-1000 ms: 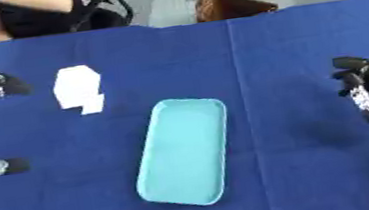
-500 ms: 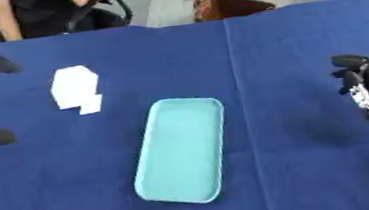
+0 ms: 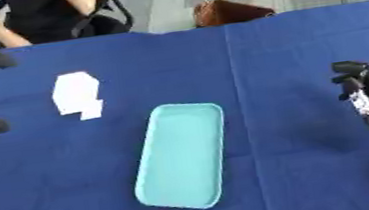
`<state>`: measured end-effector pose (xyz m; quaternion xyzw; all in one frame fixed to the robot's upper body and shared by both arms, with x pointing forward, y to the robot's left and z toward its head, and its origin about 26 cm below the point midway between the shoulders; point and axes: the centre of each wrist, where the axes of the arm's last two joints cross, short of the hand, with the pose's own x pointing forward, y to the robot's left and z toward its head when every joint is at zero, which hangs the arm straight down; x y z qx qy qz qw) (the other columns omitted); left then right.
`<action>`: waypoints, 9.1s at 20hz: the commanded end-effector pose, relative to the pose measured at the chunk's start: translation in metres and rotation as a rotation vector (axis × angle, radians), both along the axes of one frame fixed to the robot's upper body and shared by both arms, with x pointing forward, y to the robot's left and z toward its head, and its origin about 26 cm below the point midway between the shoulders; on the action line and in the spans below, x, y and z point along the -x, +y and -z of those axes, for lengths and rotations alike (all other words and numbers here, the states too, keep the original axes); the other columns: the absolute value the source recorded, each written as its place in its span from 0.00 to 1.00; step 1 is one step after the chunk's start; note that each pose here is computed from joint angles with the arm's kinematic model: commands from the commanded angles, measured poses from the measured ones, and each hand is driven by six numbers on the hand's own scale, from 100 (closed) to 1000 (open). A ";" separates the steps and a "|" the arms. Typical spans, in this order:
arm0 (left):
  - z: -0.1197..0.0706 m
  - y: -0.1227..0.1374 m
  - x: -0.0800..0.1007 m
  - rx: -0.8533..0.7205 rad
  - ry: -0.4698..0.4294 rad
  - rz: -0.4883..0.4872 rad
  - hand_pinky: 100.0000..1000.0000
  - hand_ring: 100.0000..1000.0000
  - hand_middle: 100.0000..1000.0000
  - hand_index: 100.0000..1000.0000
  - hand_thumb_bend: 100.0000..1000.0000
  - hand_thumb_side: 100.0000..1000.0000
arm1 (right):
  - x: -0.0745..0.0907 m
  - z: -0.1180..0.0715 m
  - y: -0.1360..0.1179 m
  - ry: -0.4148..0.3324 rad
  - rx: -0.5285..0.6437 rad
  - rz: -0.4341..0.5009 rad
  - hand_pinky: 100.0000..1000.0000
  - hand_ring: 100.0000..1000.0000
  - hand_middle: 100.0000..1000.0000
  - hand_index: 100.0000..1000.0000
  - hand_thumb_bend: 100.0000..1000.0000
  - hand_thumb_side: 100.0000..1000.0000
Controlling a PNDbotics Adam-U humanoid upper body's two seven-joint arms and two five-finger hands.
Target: Pick up objects on the table and place them in the box.
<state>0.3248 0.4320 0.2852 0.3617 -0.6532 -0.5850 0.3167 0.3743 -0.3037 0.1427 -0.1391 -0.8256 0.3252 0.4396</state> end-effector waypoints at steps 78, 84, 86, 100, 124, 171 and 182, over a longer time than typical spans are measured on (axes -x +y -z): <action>0.012 0.001 -0.058 -0.052 0.051 -0.024 0.74 0.77 0.81 0.87 0.66 0.78 | -0.008 -0.026 0.018 -0.066 0.031 -0.091 0.60 0.78 0.86 0.85 0.00 0.88; 0.019 0.003 -0.058 -0.116 0.086 -0.058 0.69 0.70 0.75 0.85 0.67 0.78 | -0.008 -0.026 0.018 -0.065 0.031 -0.093 0.60 0.78 0.86 0.85 0.00 0.88; 0.020 0.005 -0.058 -0.137 0.099 -0.075 0.68 0.67 0.74 0.84 0.69 0.77 | -0.008 -0.026 0.018 -0.066 0.030 -0.092 0.60 0.78 0.86 0.85 0.00 0.88; 0.033 0.013 -0.055 -0.196 0.079 -0.124 0.69 0.70 0.74 0.84 0.70 0.78 | -0.007 -0.025 0.016 -0.064 0.028 -0.088 0.60 0.78 0.86 0.85 0.00 0.89; 0.048 0.018 -0.053 -0.194 -0.059 -0.202 0.00 0.00 0.00 0.04 0.00 0.00 | -0.006 -0.024 0.015 -0.061 0.023 -0.081 0.60 0.78 0.86 0.85 0.00 0.88; -0.058 -0.133 0.002 -0.089 -0.126 0.464 0.00 0.00 0.00 0.04 0.00 0.01 | -0.005 -0.013 0.012 -0.028 0.037 -0.074 0.60 0.78 0.86 0.85 0.00 0.88; -0.052 -0.166 -0.023 -0.115 -0.119 0.522 0.00 0.00 0.00 0.04 0.00 0.02 | -0.007 -0.015 0.017 -0.033 0.035 -0.093 0.60 0.78 0.86 0.85 0.00 0.89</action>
